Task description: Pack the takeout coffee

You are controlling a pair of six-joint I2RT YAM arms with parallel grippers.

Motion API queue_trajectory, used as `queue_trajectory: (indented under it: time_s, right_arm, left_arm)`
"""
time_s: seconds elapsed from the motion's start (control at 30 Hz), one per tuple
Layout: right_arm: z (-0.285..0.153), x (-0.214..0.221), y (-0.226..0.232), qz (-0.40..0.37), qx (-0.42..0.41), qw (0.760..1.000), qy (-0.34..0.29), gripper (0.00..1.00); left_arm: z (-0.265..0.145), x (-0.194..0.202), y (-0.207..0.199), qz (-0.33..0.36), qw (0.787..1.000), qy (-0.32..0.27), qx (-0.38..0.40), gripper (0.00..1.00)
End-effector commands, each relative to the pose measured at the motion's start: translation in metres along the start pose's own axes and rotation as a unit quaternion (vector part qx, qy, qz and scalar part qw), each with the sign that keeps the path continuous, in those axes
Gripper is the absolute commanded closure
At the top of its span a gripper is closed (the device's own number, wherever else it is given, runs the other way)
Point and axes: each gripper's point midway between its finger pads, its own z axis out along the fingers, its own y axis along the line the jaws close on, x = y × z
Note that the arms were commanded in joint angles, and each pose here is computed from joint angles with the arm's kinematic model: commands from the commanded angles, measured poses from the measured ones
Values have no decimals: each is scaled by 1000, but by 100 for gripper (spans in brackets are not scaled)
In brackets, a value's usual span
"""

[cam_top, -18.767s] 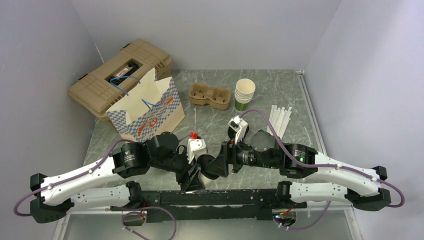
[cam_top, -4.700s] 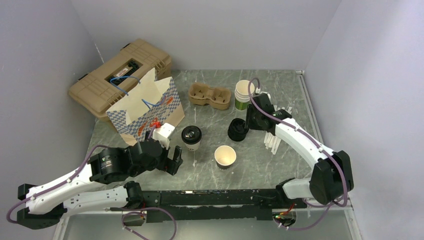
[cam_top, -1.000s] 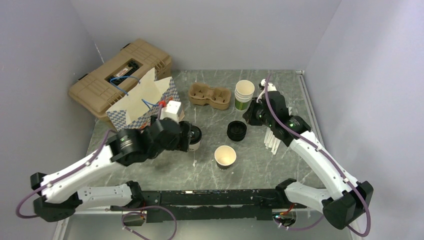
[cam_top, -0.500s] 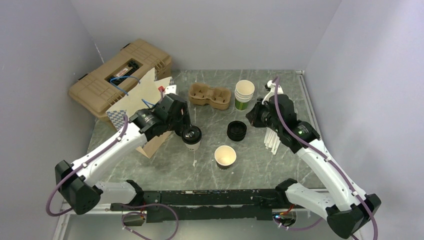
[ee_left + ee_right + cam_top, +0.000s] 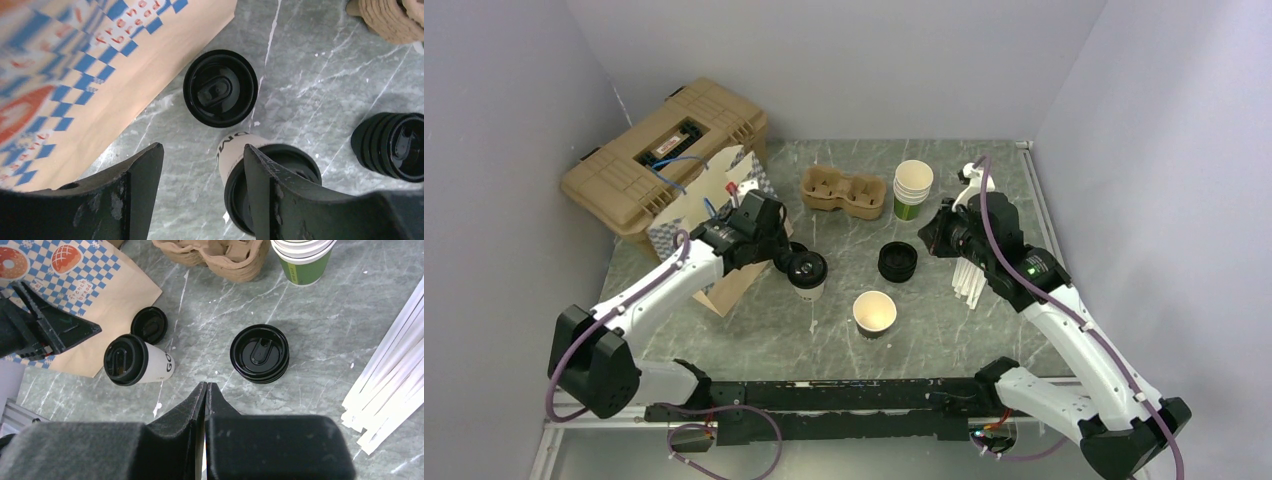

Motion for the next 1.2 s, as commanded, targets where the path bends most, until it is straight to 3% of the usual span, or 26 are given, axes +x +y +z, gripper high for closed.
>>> queue_trajectory:
  time_s: [0.0,0.73,1.17]
  right_arm:
    - [-10,-9,7,-8,-16,1000,-15,93]
    - [-9,-2,3,-4,-10,1000,-10,93]
    - [-11,-1,0,-7,-5,1000,-10,93]
  left_arm:
    - [19,0,-2,-31,999,8,8,35]
    - [84,55,17,-23,995,90,-32,39]
    - [91,39,10,-23,997,69,-38,39]
